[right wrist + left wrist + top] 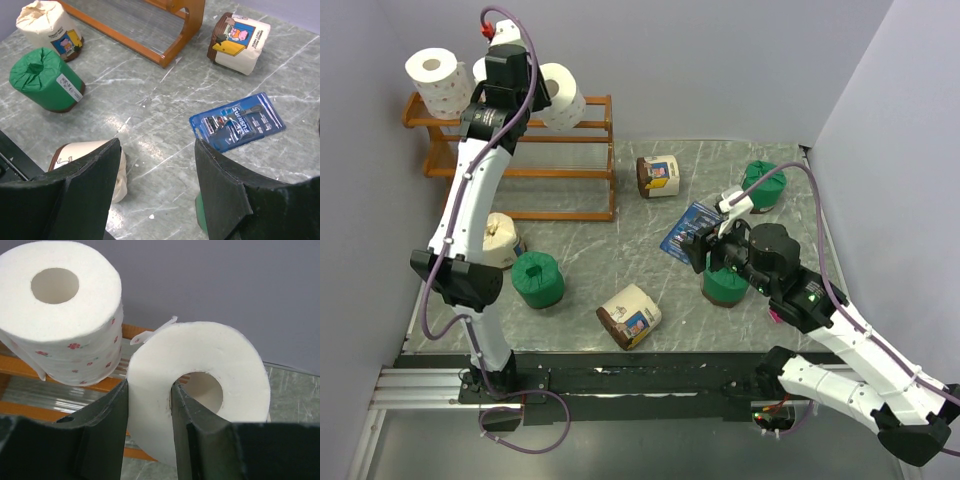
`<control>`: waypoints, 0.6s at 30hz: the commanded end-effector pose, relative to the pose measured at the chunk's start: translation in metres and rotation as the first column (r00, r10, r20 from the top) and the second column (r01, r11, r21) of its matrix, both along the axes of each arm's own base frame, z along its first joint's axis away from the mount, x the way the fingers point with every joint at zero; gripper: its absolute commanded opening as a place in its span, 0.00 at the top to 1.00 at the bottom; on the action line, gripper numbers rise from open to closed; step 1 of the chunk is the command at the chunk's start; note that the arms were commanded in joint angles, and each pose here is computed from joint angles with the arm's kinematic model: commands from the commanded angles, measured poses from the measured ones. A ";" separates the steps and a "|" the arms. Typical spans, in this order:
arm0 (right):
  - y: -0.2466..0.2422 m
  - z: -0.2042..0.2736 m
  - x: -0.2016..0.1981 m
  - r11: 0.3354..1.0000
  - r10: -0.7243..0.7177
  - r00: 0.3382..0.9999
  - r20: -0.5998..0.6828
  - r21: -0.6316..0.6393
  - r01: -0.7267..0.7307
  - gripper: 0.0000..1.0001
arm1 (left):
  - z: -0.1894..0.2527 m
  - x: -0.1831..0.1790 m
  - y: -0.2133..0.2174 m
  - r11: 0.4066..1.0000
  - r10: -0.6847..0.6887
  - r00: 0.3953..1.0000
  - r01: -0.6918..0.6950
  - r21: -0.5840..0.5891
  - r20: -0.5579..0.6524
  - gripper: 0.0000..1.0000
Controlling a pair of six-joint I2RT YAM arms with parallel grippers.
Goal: Place and organize the paper towels onto the shelf
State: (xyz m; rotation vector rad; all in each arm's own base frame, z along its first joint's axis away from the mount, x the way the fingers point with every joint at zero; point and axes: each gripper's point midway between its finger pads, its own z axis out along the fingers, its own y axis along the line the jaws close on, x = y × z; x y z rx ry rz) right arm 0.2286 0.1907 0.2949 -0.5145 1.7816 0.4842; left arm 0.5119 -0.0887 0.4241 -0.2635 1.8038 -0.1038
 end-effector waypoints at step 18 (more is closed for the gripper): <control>0.003 0.030 0.008 0.999 -0.021 0.999 0.048 0.034 0.019 0.32 | 0.066 0.023 -0.009 0.998 -0.057 0.963 0.062 -0.011 0.262 0.29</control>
